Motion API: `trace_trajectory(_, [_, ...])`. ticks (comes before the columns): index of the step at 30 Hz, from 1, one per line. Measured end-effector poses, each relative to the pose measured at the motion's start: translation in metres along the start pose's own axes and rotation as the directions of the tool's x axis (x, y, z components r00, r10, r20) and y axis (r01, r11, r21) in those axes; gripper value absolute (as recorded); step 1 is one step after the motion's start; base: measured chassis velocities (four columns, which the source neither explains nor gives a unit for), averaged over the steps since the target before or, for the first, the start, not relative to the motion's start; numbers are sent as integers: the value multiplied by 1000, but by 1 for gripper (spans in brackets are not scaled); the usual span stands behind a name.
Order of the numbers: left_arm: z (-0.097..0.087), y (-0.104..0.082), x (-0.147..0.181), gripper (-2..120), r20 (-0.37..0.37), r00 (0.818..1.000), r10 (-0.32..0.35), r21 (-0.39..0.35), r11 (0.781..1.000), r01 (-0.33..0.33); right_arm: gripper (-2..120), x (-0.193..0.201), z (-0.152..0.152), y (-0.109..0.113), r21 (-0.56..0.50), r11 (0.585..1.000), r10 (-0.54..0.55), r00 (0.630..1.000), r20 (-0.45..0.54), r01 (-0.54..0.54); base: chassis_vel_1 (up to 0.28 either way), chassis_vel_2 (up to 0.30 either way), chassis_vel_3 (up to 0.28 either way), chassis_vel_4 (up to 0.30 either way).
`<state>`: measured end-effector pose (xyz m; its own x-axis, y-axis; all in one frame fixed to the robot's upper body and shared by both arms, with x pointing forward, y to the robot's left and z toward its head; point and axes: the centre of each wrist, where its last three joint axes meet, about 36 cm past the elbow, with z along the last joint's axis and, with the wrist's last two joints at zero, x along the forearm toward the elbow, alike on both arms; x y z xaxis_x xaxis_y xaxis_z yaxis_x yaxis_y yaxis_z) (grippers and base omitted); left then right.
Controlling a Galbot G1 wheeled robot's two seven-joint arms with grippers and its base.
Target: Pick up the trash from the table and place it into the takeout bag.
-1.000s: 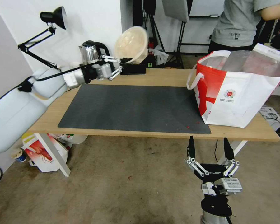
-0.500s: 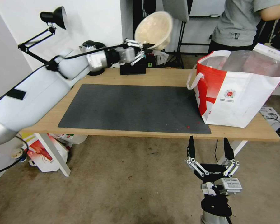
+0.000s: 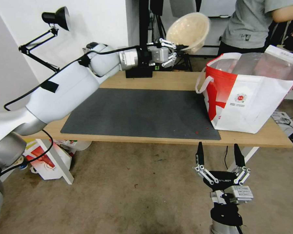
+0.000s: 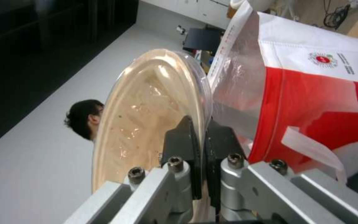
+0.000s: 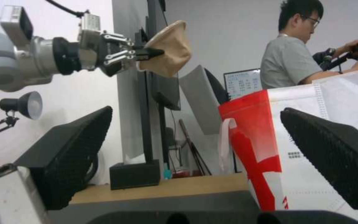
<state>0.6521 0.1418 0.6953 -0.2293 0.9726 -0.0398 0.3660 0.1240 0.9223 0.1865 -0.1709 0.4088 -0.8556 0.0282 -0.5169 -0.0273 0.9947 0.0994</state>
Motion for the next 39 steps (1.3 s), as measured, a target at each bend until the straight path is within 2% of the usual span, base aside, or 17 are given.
trace_trajectory(14, [-5,9,-49,1,36,999,25,-7,1000,-25,100,0,0,0,0,1000,0,1000,0,0,0,0,0,0])
trace_trajectory(24, [-12,12,-69,1,48,998,43,-14,999,-43,100,0,0,0,0,1000,0,1000,0,0,0,0,0,0])
trace_trajectory(39, [-17,-6,-121,1,91,993,76,9,997,-77,100,0,0,0,0,1000,0,1000,0,0,0,0,0,0])
